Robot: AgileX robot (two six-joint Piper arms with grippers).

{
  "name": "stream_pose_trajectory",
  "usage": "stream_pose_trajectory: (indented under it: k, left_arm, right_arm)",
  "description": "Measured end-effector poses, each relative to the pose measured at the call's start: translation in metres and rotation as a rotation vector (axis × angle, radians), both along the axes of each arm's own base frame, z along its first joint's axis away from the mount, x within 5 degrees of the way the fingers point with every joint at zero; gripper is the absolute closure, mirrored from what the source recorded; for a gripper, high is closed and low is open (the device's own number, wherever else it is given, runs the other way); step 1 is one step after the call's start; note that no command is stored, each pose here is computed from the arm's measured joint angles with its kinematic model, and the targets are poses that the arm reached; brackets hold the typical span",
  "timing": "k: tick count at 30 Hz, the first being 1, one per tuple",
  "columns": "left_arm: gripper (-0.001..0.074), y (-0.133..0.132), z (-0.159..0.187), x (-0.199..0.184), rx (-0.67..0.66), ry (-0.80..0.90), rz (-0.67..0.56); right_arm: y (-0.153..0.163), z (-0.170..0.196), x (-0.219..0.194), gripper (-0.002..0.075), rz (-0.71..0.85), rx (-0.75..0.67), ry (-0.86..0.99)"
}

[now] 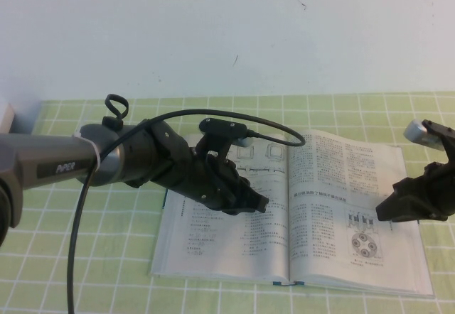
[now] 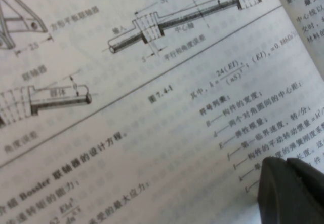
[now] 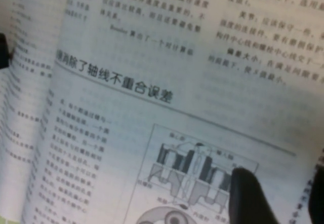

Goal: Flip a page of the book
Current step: Open the closed book

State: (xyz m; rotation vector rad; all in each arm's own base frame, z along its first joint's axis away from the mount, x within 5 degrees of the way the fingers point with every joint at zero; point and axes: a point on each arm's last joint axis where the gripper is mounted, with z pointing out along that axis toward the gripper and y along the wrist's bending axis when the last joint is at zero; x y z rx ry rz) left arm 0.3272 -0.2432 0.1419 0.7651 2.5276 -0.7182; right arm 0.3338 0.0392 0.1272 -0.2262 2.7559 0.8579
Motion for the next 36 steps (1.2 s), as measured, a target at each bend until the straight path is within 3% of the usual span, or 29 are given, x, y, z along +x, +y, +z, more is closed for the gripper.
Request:
stream_pose_trajectory:
  k: [9,16,19,25,30,36]
  left_arm:
    - [0.0739,0.0,0.0,-0.0001,0.003,-0.008,-0.014]
    - [0.0739,0.0,0.0,-0.0001,0.005,-0.012,-0.019]
    - [0.0739,0.0,0.0,-0.0001,0.005,-0.012,-0.019]
    - [0.0739,0.0,0.0,-0.0001,0.005,-0.012,-0.019]
    - [0.0739,-0.0002,0.0001,-0.0001,0.007,-0.022,-0.032]
    - [0.0739,-0.0004,0.0003,-0.0001,0.004,-0.023,-0.033]
  right_arm:
    - [-0.0051,0.0027,-0.0053,0.0542,0.043,-0.078,0.024]
    - [-0.0066,0.0051,-0.0053,0.0553,0.038,-0.096,0.016]
    - [-0.0076,0.0047,-0.004,0.0503,0.03,-0.109,0.004]
    - [-0.0089,0.0043,-0.0023,0.0292,0.019,-0.124,-0.011]
    - [-0.0082,0.0049,-0.0016,0.0277,0.004,-0.111,-0.011]
    - [-0.0059,0.0053,0.001,0.0319,-0.044,-0.07,-0.008]
